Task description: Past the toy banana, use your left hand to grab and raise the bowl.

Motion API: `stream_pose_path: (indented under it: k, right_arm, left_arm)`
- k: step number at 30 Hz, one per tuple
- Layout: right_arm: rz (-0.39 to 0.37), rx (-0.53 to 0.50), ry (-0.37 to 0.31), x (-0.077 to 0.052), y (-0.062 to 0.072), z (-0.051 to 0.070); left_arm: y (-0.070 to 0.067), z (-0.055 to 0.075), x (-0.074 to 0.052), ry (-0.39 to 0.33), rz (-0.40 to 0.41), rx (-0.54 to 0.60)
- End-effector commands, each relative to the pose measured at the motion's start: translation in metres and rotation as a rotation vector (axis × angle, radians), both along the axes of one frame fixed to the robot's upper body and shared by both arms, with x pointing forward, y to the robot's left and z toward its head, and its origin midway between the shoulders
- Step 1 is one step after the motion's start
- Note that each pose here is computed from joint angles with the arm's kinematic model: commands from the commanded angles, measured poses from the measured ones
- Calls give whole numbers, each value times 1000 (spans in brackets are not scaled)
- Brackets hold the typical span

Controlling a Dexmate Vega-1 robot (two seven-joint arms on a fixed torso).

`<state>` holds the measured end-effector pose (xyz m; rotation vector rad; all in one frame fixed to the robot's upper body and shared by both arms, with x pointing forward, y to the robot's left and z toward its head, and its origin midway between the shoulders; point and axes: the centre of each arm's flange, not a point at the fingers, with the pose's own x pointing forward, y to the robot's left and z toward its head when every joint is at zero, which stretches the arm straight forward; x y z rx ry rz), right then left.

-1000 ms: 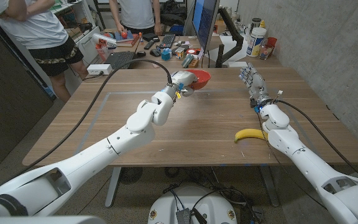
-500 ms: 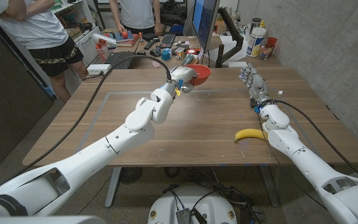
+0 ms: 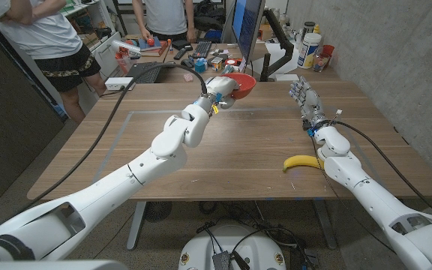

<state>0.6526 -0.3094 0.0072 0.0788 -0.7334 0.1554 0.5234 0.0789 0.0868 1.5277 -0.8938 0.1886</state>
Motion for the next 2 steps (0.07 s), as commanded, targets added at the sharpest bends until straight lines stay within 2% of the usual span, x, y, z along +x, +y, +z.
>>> stream_pose_path:
  k: [1,2]
  right_arm:
    - [3,-9,2,-1,-1,1]
    - [4,-11,3,-1,-1,1]
  left_arm:
    - [-1,2,-4,-8,6,-9]
    - [-1,2,-5,-6,7,-8]
